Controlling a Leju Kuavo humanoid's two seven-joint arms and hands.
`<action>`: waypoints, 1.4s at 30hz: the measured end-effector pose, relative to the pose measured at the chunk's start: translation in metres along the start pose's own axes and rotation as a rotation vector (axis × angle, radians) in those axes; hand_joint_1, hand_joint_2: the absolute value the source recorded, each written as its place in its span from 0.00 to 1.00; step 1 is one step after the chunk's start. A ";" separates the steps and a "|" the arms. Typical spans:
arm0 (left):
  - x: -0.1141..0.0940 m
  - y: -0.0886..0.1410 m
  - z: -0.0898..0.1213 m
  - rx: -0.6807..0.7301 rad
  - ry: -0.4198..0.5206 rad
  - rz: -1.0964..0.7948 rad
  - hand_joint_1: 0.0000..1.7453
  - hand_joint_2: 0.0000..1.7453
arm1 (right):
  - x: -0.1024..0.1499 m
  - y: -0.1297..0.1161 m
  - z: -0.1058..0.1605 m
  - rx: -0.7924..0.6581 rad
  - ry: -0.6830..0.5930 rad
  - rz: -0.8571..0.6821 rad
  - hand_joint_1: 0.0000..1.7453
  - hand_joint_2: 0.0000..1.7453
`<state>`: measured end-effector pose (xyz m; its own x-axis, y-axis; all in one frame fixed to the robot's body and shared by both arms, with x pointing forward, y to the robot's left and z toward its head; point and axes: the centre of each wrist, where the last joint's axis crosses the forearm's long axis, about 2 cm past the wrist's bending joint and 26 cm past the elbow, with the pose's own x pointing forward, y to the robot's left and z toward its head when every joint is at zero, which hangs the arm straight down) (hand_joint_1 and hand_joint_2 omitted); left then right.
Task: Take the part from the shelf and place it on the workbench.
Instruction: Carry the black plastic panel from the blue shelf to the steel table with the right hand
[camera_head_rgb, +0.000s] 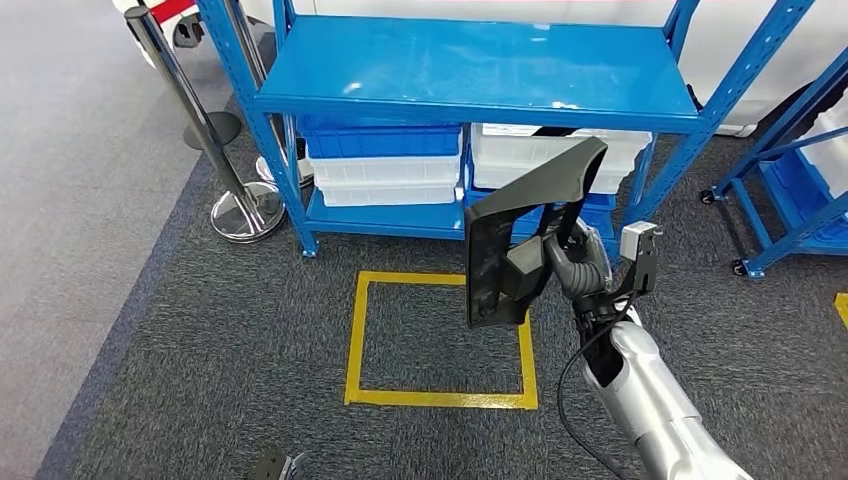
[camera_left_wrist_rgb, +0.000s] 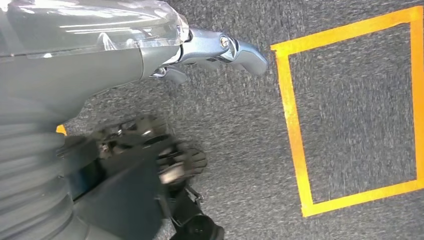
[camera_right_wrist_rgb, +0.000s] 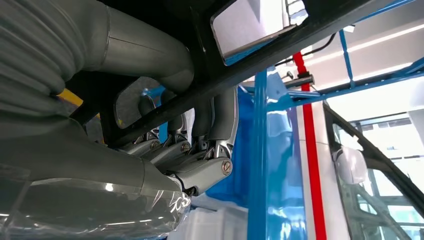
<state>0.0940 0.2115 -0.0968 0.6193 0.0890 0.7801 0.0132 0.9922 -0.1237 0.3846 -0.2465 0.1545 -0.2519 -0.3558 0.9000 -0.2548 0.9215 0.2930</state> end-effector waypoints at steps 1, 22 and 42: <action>0.000 0.001 0.000 0.000 -0.002 -0.002 0.00 1.00 | -0.001 -0.001 0.003 -0.003 -0.001 0.000 1.00 1.00; -0.010 0.002 0.009 0.001 0.011 -0.001 0.00 1.00 | -0.021 -0.005 0.054 0.003 0.047 0.044 1.00 1.00; -0.003 0.000 0.002 -0.005 0.012 -0.023 0.00 1.00 | -0.014 -0.025 0.074 -0.142 -0.154 0.425 1.00 1.00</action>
<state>0.0907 0.2118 -0.0976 0.6286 0.0650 0.7750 0.0318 0.9935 -0.1092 0.3258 -0.2761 0.1103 -0.4447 0.0480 0.8944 0.0283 0.9988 -0.0396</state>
